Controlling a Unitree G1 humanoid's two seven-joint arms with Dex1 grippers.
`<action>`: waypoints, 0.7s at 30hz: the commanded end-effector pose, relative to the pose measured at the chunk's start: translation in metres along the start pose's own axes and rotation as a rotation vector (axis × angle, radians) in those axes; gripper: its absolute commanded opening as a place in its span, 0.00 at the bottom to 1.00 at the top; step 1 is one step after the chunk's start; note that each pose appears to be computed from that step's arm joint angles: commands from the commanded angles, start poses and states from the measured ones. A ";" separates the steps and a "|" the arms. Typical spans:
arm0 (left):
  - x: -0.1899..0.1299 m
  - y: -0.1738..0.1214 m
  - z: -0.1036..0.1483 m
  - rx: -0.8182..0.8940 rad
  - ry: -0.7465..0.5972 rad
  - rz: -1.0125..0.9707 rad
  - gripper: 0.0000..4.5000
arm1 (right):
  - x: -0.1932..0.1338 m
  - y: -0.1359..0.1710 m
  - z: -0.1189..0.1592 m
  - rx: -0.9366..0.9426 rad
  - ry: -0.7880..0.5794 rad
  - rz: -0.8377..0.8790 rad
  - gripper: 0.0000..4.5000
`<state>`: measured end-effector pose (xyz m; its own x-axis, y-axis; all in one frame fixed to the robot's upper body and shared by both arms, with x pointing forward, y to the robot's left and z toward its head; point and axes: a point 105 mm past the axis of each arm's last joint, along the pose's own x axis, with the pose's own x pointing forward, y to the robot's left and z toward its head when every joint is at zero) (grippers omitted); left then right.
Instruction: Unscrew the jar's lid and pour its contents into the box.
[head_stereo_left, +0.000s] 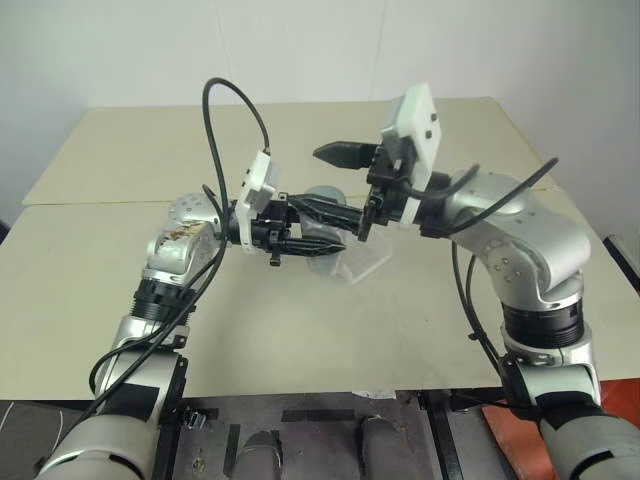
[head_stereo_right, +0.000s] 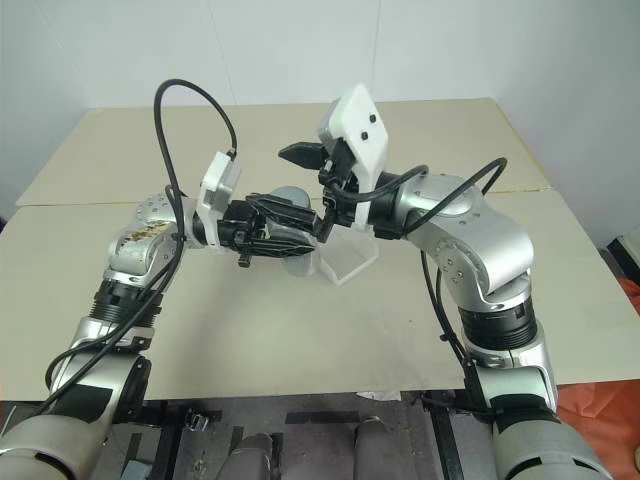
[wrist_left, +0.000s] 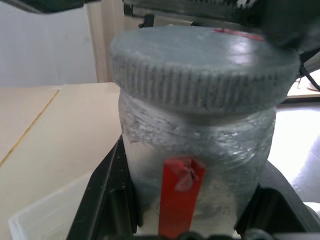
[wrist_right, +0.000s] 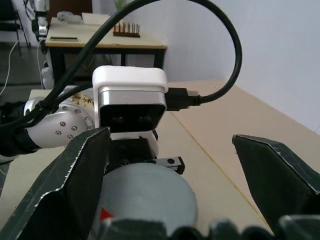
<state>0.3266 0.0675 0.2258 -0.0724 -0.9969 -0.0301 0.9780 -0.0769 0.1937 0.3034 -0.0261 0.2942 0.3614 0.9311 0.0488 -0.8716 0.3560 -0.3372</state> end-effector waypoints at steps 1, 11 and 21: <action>-0.001 0.000 0.015 0.075 -0.015 -0.009 0.43 | 0.003 0.004 0.011 -0.049 -0.022 0.016 1.00; -0.007 0.002 0.014 0.080 -0.003 0.020 0.43 | -0.001 0.014 0.014 -0.052 -0.026 0.067 1.00; -0.009 0.001 0.018 0.089 -0.008 0.023 0.43 | 0.000 -0.001 -0.002 -0.029 0.025 -0.011 1.00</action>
<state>0.3279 0.0727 0.2281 -0.0515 -0.9979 -0.0398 0.9743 -0.0589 0.2172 0.3038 -0.0220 0.2857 0.3552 0.9348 0.0060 -0.8797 0.3365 -0.3361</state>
